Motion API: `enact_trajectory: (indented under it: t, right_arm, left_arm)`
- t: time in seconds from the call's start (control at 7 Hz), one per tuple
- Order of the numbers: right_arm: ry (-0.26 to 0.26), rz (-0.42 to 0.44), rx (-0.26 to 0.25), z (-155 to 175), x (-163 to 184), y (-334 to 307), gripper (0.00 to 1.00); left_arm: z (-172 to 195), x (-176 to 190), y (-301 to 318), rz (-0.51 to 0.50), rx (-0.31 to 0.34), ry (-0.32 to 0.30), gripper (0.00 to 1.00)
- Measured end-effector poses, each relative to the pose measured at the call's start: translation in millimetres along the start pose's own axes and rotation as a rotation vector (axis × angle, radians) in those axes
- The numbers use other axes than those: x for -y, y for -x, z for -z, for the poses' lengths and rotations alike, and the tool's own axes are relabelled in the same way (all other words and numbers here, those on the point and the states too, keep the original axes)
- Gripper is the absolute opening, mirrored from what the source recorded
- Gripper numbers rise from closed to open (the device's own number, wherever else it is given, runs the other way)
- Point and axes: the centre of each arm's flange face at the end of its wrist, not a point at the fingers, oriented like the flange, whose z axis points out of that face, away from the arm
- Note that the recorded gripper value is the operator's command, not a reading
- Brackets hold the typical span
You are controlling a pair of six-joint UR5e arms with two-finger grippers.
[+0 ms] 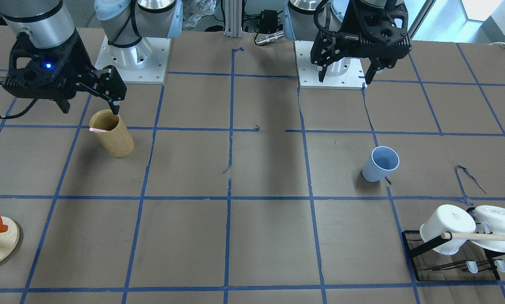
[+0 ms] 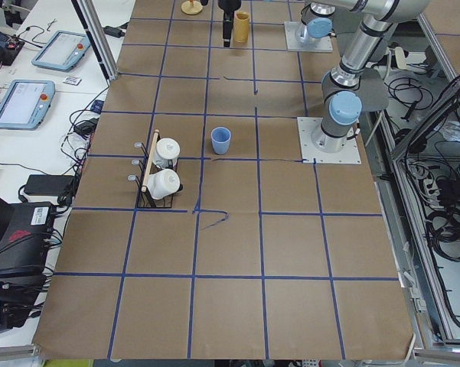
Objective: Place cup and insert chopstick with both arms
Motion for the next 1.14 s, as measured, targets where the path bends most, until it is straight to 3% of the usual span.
enact_trajectory:
  t: [0.71, 0.86, 1.14]
  right_arm:
    - [0.023, 0.001, -0.005, -10.9, 0.8, -3.7, 1.0]
    - [0.049, 0.008, -0.007, -28.6, -1.7, -5.7, 1.0]
    - [0.095, 0.019, -0.018, -79.8, -8.3, -23.2, 1.0]
  left_arm:
    - [-2.2, 1.3, 2.9, -0.019, 0.005, 0.005, 1.0]
    - [-9.9, 4.8, 9.5, -0.03, 0.005, 0.021, 1.0]
    - [-68.1, 19.7, 57.4, -0.106, -0.002, 0.058, 1.0]
